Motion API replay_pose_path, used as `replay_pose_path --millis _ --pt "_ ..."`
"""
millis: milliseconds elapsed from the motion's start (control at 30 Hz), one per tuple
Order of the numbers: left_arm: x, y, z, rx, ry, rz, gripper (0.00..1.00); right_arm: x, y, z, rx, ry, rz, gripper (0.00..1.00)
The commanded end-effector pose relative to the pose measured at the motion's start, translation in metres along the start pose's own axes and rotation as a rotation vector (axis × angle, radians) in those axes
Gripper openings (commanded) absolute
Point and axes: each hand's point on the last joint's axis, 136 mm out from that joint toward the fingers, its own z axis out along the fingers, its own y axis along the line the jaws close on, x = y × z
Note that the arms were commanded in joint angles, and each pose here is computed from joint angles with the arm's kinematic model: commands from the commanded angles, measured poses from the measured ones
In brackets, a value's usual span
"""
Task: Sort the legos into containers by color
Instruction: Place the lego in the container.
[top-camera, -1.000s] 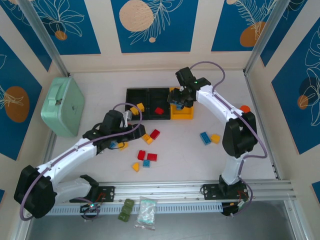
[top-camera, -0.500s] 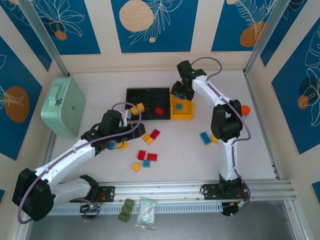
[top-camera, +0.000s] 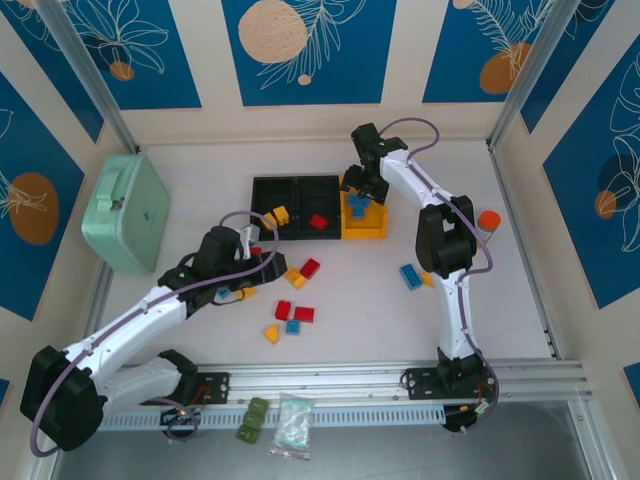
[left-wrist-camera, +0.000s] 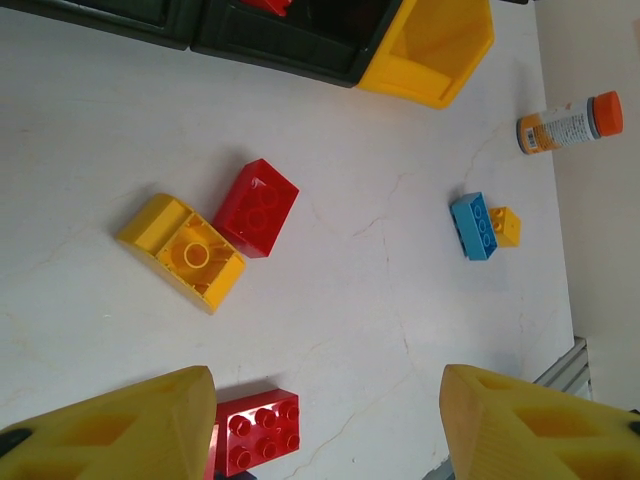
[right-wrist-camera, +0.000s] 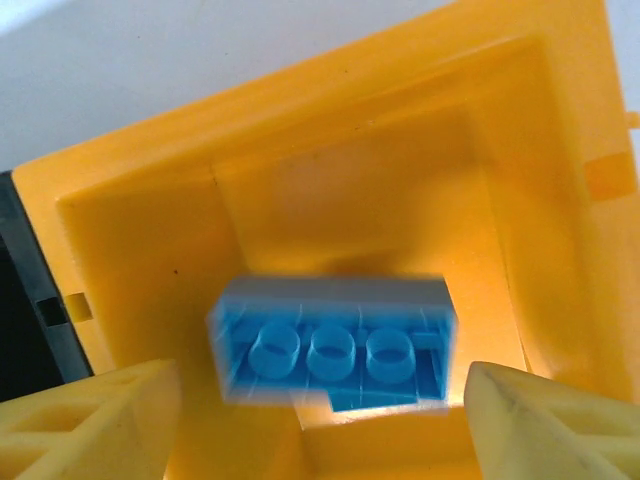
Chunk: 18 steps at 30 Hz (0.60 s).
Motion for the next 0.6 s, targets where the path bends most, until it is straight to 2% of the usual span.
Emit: replay_pose_path --millis 0,300,567 --pt "0.005 0.002 -0.003 -0.009 -0.002 0.001 0.61 -0.003 0.004 -0.01 0.005 -0.014 0.003 0.77" --pt "0.007 0.006 -0.004 -0.018 -0.002 -0.002 0.61 -0.005 0.021 -0.064 -0.085 -0.099 -0.041 0.76" --pt "0.014 0.016 -0.002 -0.062 0.03 -0.011 0.61 0.037 0.015 -0.108 -0.17 -0.138 -0.108 0.74"
